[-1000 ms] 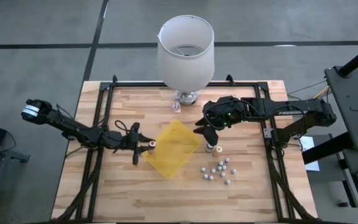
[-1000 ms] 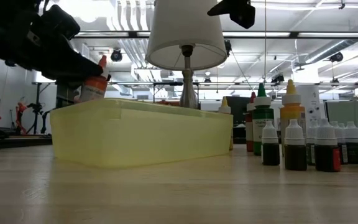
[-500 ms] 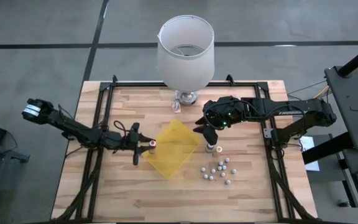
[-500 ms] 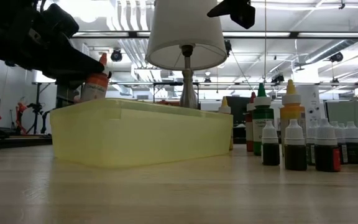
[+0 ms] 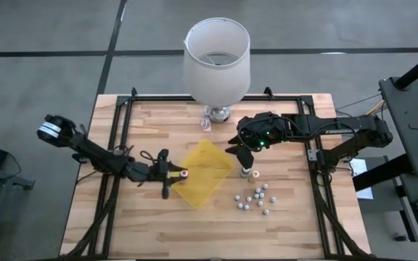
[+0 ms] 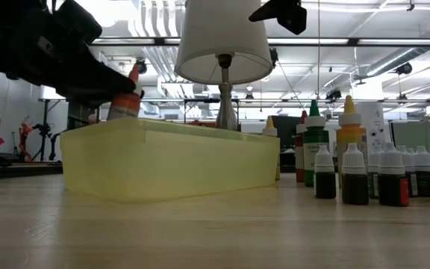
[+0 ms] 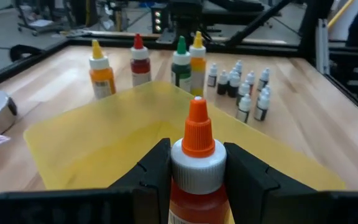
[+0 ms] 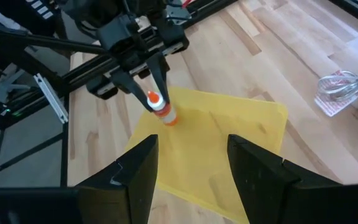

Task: Pick & Place food coloring
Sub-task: Put the large orange food coloring bottle into the yellow bin

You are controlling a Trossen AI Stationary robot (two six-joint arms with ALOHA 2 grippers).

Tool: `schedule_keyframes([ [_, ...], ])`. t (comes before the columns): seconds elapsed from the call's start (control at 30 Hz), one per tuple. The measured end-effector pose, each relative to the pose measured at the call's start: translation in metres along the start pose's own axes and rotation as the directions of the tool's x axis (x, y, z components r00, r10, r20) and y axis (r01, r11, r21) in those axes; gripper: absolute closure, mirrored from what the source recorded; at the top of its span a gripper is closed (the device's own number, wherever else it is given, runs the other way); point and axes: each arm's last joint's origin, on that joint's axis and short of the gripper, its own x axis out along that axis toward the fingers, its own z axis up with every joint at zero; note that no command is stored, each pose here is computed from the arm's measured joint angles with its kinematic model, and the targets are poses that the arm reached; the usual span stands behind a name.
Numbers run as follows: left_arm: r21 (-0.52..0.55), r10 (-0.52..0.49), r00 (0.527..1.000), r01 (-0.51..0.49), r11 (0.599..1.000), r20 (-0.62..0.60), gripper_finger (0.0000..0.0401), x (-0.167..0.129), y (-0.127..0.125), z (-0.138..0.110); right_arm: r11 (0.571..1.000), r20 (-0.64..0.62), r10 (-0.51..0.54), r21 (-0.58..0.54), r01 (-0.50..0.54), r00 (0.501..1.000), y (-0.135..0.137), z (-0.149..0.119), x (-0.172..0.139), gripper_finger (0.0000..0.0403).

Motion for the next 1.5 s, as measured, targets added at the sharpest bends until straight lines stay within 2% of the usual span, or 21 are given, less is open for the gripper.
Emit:
schedule_keyframes([
  [0.4, 0.053, 0.089, 0.996, -0.087, 0.995, -0.019, 0.0309, 0.007, -0.001, -0.012, 1.000, -0.001, 0.000, -0.003, 0.000, 1.000, 0.000, 0.000, 0.000, 0.0220],
  [0.73, 0.050, 0.093, 0.994, -0.090, 0.995, -0.064, 0.0309, 0.010, -0.002, -0.022, 1.000, -0.002, -0.001, -0.004, 0.001, 1.000, 0.000, 0.000, 0.000, 0.0220],
  [1.5, 0.014, 0.083, 0.993, -0.082, 0.997, -0.084, 0.0293, 0.010, -0.002, -0.024, 1.000, -0.003, -0.002, -0.008, 0.001, 1.000, 0.000, 0.000, 0.000, 0.0220],
])
